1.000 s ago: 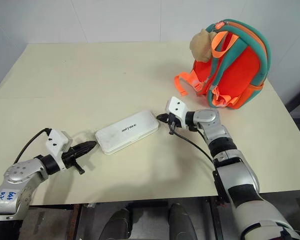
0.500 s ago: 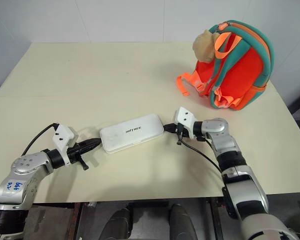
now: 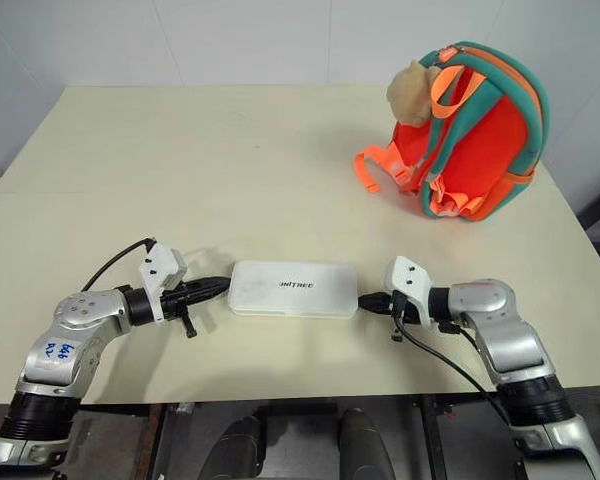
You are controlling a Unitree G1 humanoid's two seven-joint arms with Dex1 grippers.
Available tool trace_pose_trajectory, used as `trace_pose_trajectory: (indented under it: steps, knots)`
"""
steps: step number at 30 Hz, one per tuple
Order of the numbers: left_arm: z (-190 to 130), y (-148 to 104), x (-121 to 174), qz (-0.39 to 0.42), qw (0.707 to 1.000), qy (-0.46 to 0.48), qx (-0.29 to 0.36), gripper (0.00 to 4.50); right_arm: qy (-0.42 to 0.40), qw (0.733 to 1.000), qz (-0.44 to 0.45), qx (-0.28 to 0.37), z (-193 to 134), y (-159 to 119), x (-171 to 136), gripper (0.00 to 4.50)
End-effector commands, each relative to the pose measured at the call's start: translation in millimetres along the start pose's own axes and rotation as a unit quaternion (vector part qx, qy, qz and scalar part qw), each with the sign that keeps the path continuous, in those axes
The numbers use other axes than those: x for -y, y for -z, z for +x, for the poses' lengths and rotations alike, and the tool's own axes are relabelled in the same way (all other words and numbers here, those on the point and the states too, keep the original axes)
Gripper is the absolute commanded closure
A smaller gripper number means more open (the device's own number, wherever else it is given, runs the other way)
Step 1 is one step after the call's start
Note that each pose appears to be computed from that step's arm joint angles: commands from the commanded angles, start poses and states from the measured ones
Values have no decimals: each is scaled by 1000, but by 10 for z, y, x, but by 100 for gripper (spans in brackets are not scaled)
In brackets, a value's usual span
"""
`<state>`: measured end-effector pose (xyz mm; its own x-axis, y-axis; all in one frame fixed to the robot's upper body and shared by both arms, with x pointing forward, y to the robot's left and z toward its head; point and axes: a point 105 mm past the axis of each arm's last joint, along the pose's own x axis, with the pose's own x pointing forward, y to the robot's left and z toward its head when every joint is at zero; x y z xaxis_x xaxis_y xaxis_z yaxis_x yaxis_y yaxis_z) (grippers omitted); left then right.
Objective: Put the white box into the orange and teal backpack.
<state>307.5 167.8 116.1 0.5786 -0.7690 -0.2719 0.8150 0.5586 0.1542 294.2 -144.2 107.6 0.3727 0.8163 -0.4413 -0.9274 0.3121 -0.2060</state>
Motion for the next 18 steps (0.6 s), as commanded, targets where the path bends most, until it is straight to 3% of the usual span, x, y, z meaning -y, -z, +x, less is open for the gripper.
trace_pose_trajectory:
  steps: [1,7,8,10,18]
  knots:
    - [134,-39,206,10,998,62,9,447,-12,999,-24,32,59,-194,-106,450]
    - [42,20,136,21,998,60,-23,447,21,999,-30,16,-35,-99,38,450]
    - [-14,25,106,18,997,61,-31,430,30,999,-19,16,-85,-95,84,433]
    - [-95,36,73,13,997,64,-44,391,41,999,-22,19,-160,-110,144,394]
    - [-310,-90,-131,-36,994,95,-48,139,70,997,29,26,-535,-263,321,121]
